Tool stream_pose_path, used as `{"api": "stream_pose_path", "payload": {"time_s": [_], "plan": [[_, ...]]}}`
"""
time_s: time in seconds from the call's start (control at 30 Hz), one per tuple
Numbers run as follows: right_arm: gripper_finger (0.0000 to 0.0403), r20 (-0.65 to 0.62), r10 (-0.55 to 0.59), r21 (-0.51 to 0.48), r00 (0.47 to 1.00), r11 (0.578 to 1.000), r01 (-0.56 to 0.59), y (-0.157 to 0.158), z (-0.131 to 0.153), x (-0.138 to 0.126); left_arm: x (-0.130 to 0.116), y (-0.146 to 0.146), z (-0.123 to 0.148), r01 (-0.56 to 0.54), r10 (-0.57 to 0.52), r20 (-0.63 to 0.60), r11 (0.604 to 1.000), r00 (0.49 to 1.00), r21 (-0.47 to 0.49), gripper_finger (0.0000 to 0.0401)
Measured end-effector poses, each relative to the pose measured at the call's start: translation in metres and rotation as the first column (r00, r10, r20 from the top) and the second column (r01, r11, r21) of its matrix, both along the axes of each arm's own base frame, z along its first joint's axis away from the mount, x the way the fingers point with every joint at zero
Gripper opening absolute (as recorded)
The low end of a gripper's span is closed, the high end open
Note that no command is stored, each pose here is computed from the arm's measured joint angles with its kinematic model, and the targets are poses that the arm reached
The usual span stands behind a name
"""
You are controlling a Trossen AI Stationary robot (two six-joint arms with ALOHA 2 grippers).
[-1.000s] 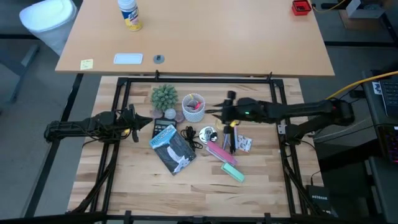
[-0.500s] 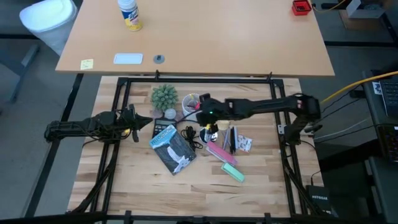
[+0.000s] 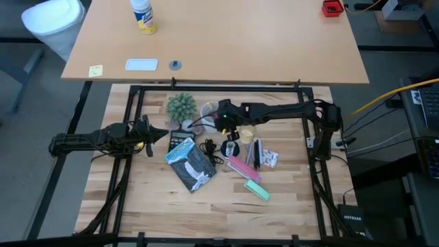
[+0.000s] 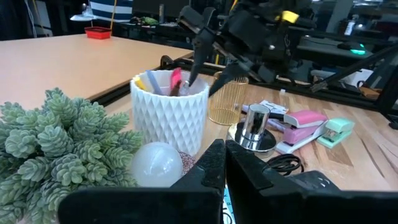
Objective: Screw lightbulb
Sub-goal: Adjust the white pen holder
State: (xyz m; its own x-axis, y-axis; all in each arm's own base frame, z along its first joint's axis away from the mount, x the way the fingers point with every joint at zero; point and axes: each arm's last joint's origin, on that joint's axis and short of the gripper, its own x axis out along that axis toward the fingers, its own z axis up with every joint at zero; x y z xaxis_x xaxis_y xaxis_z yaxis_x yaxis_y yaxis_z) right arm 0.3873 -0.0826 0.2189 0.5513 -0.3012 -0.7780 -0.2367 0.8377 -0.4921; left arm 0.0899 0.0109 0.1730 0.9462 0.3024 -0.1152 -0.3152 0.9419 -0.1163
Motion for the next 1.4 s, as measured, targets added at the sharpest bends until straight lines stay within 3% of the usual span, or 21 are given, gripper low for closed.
{"api": "stream_pose_path", "payload": {"time_s": [0.37,0.63,0.87,1.0,1.17,1.4], "plan": [[0.0016,0.001,-0.147,-0.046,0.989,0.988,0.146,-0.044,-0.001,-0.011,0.000,0.000,0.000,0.000,0.000,0.000,1.000,1.000,0.000,0.0004],[0.0055,-0.021,-0.277,-0.083,0.961,0.958,0.275,-0.081,-0.001,-0.027,0.000,0.000,0.000,0.000,0.000,0.000,1.000,1.000,0.000,0.0004],[0.0036,-0.103,-0.362,-0.053,0.927,0.932,0.358,-0.097,-0.006,-0.044,0.000,0.000,0.000,0.000,0.000,0.000,1.000,1.000,0.000,0.0004],[0.0030,-0.123,-0.363,-0.051,0.924,0.932,0.359,-0.096,-0.007,-0.046,0.000,0.000,0.000,0.000,0.000,0.000,1.000,1.000,0.000,0.0004],[0.0051,-0.127,-0.350,-0.056,0.928,0.937,0.346,-0.091,-0.007,-0.043,0.000,0.000,0.000,0.000,0.000,0.000,1.000,1.000,0.000,0.0004],[0.0061,-0.166,-0.286,-0.055,0.944,0.958,0.281,-0.066,-0.008,-0.036,0.000,0.000,0.000,0.000,0.000,0.000,1.000,1.000,0.000,0.0004]]}}
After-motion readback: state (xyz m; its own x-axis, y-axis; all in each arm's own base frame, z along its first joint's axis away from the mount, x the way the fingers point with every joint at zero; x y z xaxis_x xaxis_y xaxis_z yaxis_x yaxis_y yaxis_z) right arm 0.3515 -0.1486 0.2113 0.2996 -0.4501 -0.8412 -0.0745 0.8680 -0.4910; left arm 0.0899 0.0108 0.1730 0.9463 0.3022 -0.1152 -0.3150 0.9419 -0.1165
